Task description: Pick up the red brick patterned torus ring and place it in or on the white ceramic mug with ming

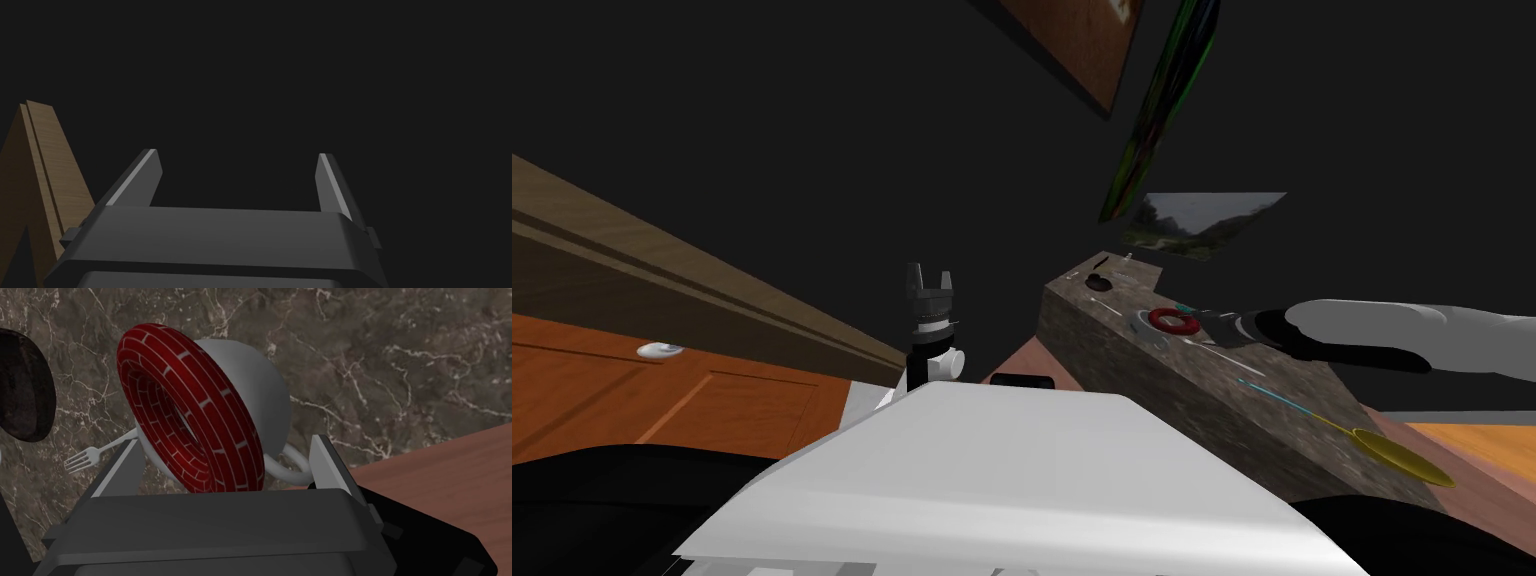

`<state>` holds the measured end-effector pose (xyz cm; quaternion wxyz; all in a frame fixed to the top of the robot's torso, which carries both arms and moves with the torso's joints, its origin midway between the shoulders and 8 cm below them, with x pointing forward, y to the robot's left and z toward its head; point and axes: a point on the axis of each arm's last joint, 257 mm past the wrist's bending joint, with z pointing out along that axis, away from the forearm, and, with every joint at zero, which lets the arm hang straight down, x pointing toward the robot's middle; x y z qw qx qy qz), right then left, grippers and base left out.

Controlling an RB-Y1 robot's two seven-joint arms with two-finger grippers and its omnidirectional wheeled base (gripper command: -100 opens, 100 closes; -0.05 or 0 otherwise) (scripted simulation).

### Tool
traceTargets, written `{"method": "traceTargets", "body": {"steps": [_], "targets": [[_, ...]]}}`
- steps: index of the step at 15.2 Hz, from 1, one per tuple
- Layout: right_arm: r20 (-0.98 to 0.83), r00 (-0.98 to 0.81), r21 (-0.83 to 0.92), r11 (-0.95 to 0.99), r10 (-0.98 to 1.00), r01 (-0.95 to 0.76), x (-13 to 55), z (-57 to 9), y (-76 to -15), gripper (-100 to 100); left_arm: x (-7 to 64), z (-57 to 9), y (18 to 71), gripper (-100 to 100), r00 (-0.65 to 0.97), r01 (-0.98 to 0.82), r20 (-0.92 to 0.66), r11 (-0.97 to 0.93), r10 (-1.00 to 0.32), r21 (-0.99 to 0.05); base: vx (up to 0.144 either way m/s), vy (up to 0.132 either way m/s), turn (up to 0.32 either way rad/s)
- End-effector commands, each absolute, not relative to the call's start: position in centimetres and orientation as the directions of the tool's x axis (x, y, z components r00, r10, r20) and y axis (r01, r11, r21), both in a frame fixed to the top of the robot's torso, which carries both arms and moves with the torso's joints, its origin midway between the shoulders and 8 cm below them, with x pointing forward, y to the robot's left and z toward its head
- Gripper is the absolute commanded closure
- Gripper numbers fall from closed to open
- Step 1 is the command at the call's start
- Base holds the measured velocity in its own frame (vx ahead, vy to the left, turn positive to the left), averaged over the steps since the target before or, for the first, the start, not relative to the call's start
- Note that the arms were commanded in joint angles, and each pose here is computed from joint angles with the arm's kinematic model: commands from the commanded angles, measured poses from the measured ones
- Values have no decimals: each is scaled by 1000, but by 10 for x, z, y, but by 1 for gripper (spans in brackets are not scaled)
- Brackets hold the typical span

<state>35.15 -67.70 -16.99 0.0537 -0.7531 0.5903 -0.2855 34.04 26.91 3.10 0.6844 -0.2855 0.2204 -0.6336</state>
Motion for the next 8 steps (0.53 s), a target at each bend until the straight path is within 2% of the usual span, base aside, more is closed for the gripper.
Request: {"method": "traceTargets", "body": {"steps": [1, 4, 8], "targets": [[359, 150, -418, -302, -921, -857, 362, -160, -669, -100, 340, 31, 269, 0, 100, 741, 60, 34, -993, -670, -36, -53, -91], [354, 157, -419, -307, -922, -854, 370, -152, -664, -100, 340, 31, 269, 0, 100, 741, 60, 34, -993, -670, -30, -53, -51], [351, 164, -420, -312, -922, -852, 377, -147, -657, -100, 340, 31, 269, 0, 100, 741, 60, 34, -993, -670, -11, -22, -36]]}}
